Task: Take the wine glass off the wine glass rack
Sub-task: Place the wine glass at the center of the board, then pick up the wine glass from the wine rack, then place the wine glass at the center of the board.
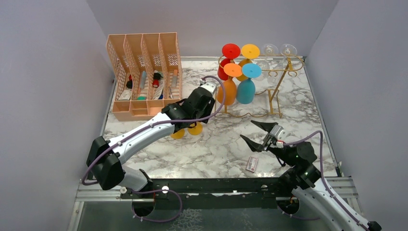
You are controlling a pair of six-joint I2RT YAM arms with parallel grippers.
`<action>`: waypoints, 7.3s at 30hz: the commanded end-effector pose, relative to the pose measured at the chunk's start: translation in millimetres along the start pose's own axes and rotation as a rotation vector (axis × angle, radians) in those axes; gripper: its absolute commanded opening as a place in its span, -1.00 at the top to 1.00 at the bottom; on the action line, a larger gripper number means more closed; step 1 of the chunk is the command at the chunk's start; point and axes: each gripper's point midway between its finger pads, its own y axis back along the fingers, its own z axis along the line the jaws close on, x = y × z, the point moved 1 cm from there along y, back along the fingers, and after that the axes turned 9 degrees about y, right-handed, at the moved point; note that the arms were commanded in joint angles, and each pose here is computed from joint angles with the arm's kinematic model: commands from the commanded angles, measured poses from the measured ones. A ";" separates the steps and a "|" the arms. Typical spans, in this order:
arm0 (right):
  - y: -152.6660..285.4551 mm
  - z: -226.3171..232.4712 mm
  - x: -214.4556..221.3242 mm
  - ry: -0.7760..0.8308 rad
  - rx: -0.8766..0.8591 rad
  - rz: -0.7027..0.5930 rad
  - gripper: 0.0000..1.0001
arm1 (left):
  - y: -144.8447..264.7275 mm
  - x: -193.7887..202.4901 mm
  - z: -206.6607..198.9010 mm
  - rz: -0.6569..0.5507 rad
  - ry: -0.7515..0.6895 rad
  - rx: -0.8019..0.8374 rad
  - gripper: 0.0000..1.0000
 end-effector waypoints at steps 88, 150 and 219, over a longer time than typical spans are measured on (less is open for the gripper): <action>-87.7 -218.1 -43.9 -0.926 0.422 0.612 -0.11 | 140.7 -59.0 107.9 -0.335 0.364 -0.024 -0.98; -102.2 -206.0 -48.7 -1.227 0.503 0.354 0.98 | 132.1 -47.5 90.6 -0.258 0.382 0.064 -0.98; 30.8 14.7 -71.6 -1.076 -0.138 0.120 0.98 | 199.1 -19.7 10.7 -0.307 0.395 0.664 -0.96</action>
